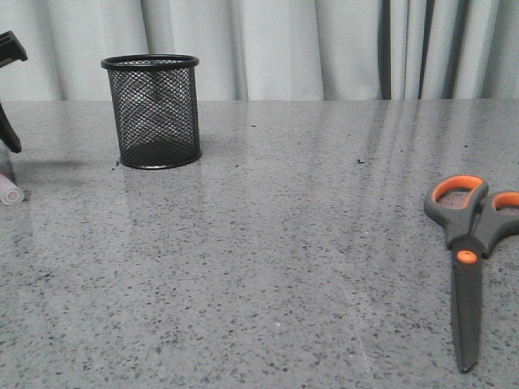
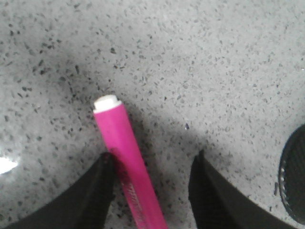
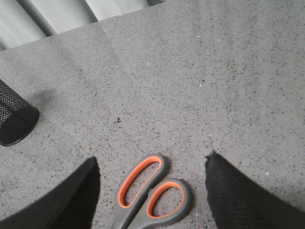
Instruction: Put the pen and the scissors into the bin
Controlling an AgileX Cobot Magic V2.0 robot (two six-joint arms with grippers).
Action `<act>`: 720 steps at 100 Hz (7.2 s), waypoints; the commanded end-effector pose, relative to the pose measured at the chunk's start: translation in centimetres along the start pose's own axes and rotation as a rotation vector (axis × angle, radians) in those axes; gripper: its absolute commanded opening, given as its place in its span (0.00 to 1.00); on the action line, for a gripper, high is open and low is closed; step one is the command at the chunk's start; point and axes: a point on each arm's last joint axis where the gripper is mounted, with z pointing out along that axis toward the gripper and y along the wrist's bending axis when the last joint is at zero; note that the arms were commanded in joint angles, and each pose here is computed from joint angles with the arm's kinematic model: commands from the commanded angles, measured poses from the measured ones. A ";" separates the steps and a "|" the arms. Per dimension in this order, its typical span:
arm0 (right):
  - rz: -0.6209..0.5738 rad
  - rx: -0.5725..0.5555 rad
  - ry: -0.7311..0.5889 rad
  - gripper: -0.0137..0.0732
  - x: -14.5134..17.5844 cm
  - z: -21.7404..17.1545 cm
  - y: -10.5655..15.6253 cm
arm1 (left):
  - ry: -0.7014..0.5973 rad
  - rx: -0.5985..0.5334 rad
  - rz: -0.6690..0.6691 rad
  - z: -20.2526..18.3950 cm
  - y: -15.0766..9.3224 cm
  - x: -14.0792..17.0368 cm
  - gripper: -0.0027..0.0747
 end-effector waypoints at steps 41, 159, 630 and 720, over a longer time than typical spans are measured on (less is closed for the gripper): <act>-0.001 -0.021 -0.055 0.66 -1.1 -0.3 0.4 | 0.182 -0.172 0.129 3.3 1.6 0.7 0.30; 0.038 -0.047 -0.081 0.66 -1.3 -0.3 0.7 | -0.652 0.798 0.576 -9.5 -14.0 -1.6 0.01; -0.389 -0.385 0.048 0.72 -9.0 22.3 23.3 | -1.196 1.119 1.001 -35.9 -3.5 13.3 0.47; -0.545 -0.326 -0.242 0.08 0.7 -10.0 0.2 | -0.918 0.648 0.807 -23.3 7.4 19.0 0.01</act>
